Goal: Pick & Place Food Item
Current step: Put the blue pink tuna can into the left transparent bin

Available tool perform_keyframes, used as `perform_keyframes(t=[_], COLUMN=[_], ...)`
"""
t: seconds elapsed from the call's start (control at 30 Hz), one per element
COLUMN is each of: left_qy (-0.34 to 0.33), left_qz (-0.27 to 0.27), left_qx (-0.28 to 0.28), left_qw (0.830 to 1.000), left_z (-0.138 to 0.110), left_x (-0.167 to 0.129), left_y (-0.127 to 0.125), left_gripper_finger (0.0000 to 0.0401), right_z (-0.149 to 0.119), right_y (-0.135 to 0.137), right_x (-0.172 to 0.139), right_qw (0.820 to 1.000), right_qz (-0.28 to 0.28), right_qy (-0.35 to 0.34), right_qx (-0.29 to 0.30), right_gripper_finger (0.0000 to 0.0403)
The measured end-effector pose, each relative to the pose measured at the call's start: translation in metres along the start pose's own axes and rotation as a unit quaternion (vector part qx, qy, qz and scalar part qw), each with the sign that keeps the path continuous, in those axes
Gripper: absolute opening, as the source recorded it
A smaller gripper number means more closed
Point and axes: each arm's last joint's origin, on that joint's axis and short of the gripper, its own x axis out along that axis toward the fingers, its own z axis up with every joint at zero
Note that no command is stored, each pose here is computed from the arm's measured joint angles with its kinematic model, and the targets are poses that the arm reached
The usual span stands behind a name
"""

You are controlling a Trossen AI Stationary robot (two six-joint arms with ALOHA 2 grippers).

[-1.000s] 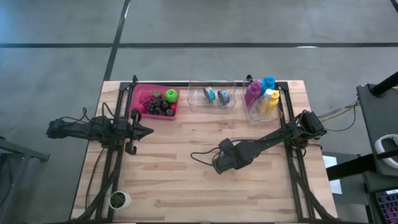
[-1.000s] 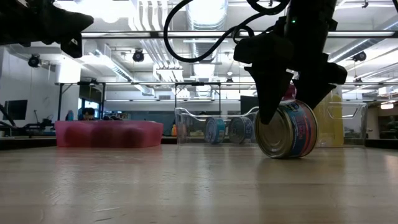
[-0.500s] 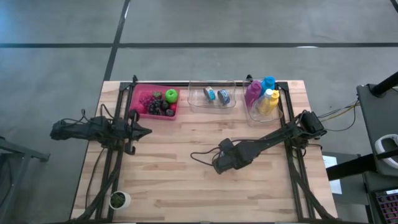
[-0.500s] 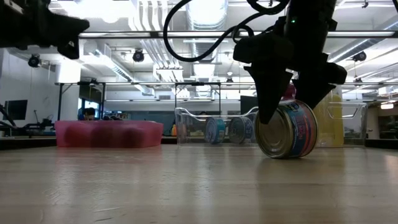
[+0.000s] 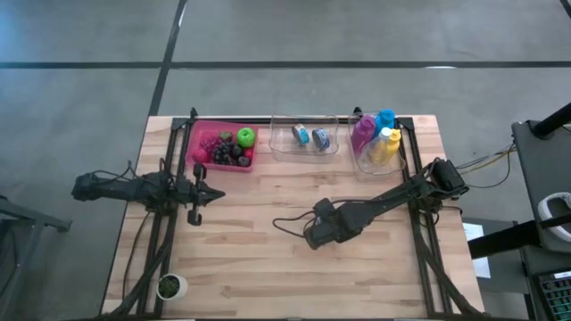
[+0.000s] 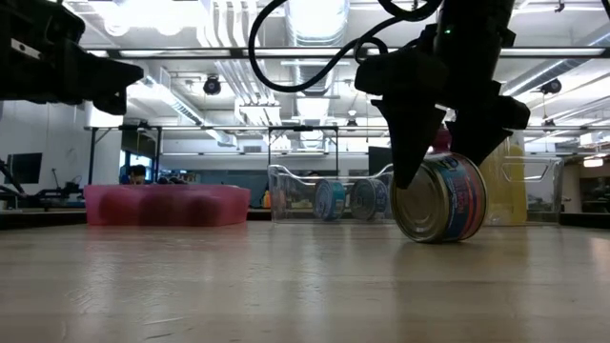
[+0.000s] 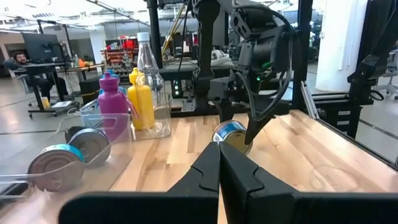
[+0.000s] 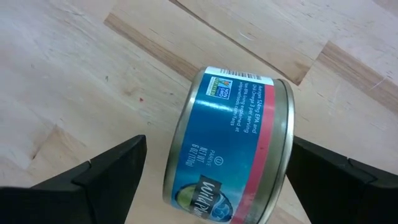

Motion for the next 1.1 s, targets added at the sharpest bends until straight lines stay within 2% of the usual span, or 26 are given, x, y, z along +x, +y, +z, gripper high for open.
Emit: perform_keyframes(t=[1.1], left_qy=[0.002], left_qz=[-0.001], left_qx=[-0.003], left_qw=[1.000], left_z=[-0.0006], left_x=[0.0002], left_y=[-0.0001], left_gripper_finger=[0.0004], right_z=[0.0006], right_y=[0.0025], right_x=[0.0000], right_qw=[1.000], right_qz=[0.013], right_qy=[-0.003], right_qx=[-0.006], right_gripper_finger=[0.0361])
